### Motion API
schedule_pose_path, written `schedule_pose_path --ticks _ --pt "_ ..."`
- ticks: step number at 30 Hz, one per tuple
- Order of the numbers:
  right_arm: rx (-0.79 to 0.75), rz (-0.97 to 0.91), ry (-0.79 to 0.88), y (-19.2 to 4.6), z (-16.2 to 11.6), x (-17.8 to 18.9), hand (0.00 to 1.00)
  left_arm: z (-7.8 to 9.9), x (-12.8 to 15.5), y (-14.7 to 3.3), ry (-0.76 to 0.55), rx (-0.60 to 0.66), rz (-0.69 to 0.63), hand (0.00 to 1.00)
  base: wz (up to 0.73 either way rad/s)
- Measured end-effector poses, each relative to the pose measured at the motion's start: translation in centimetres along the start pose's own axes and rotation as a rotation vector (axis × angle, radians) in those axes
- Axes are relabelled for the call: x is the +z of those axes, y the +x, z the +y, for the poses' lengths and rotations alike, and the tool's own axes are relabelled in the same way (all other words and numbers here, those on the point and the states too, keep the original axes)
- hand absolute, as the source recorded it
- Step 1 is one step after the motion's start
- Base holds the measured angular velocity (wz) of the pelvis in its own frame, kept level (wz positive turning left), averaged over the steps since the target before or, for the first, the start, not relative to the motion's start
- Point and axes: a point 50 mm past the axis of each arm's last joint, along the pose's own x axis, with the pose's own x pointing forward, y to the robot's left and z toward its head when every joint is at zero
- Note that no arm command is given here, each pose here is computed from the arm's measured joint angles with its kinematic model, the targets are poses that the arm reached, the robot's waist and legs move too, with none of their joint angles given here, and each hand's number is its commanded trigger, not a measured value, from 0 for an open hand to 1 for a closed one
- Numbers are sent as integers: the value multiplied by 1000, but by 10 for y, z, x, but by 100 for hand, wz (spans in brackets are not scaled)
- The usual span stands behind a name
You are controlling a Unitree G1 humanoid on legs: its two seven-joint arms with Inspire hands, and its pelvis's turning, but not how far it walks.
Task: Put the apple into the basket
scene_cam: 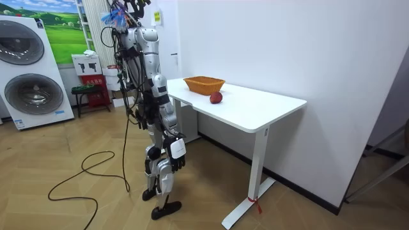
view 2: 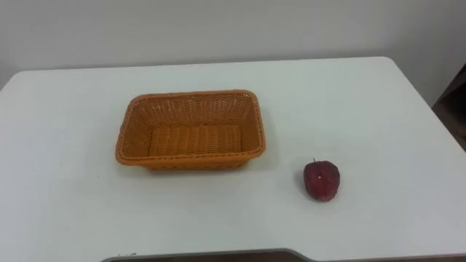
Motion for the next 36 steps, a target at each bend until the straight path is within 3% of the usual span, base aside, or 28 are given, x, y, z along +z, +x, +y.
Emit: schedule_pose_path --ticks 8,13,16,17,21,24,27,31,36 --pt "-17 -13 16 0 -1 2 0 0 0 0 0 2 -2 0 -1" --pt "-40 3 202 0 -2 -3 0 1 1 0 -5 23 -12 0 -6" --pt "-65 47 497 -1 -3 -18 0 5 3 0 -31 43 -31 0 -1" --pt "-88 61 663 -1 -6 -23 0 8 4 0 -45 54 -37 0 -12" --pt "-135 -92 1332 -4 -33 6 0 14 -1 -2 -114 104 -49 0 -12" --pt "-155 -235 1730 -13 -62 32 0 24 -5 -3 -182 152 -72 0 -7" --pt "-182 -323 1994 -24 -87 44 0 36 -8 -4 -202 196 -84 0 0" --pt "-253 -333 2159 -33 -107 49 0 44 -14 -6 -222 239 -75 0 4" --pt "-378 -399 2193 -52 -135 53 0 51 -13 -8 -206 273 -103 0 0"
